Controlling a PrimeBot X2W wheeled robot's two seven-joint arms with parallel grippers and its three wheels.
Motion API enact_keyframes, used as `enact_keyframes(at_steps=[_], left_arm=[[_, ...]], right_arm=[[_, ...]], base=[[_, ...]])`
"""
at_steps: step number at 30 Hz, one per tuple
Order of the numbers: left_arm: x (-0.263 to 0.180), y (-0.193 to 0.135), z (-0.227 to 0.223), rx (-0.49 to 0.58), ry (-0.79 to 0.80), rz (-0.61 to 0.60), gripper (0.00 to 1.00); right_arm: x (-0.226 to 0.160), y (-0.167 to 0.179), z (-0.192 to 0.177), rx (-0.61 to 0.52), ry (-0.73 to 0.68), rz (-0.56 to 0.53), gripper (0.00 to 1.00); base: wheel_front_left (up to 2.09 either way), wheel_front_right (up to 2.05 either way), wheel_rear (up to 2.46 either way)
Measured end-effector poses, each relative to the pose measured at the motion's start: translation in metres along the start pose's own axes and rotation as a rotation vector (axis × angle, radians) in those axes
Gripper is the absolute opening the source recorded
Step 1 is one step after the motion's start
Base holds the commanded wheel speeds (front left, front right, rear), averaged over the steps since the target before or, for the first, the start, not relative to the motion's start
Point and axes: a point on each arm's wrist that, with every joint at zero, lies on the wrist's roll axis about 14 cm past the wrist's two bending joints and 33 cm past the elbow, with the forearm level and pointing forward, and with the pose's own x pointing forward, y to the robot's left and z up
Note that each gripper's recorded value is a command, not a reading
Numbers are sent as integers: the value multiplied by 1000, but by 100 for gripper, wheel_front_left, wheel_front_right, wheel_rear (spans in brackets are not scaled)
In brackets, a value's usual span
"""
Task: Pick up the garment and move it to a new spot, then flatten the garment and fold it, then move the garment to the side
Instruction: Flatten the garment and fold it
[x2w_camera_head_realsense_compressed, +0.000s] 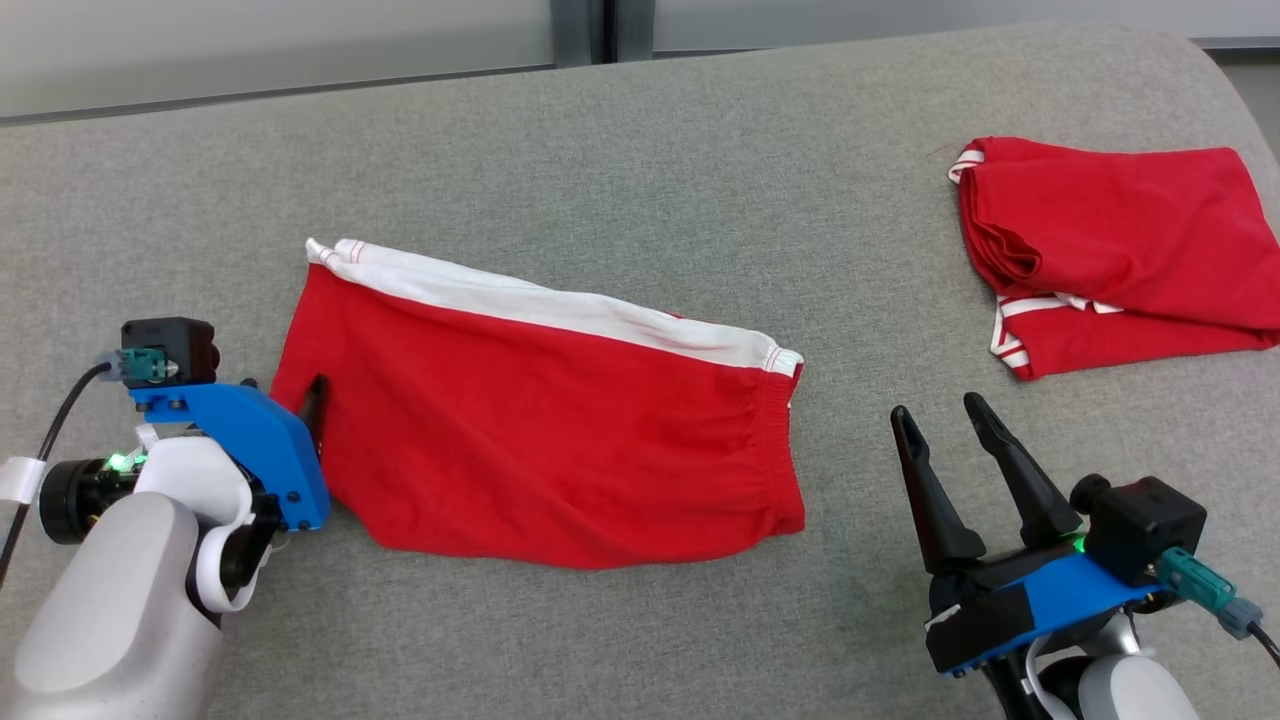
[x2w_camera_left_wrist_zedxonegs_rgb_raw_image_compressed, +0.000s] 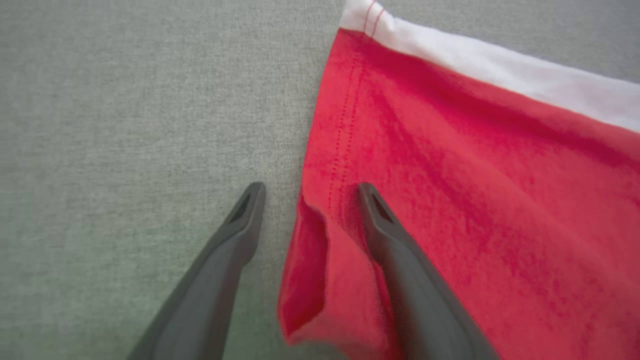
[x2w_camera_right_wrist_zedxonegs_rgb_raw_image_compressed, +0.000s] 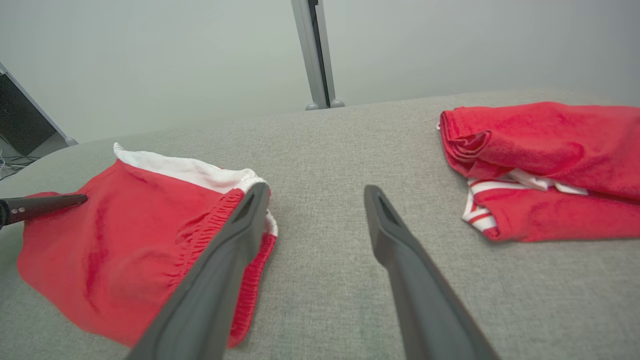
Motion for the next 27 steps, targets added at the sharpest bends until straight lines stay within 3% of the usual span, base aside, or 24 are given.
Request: enact_keyframes(at_steps=[9, 10, 11, 12, 13, 22, 27], left_arm=[[9, -16, -6, -13, 70, -81, 98], [9, -18, -8, -12, 78, -90, 78], [10, -19, -8, -12, 80, -97, 45], [10, -20, -8, -14, 82, -101, 32], [11, -21, -8, -14, 84, -104, 0], [9, -31, -4, -4, 53, -139, 0], [-3, -28, 4, -52, -23, -136, 0]], right_arm=[[0, -5, -2, 4, 4, -14, 100], [0, -5, -2, 4, 5, -13, 100], [1, -5, -1, 5, 4, -13, 100], [2, -4, 0, 4, 0, -12, 100], [3, -4, 1, 5, -5, -10, 100], [5, -3, 2, 10, -21, -5, 100], [7, -1, 7, 9, -39, 1, 100]], base=[[0, 0, 0], [0, 0, 0], [0, 0, 0], [0, 0, 0], [0, 0, 0], [0, 0, 0], [0, 0, 0]])
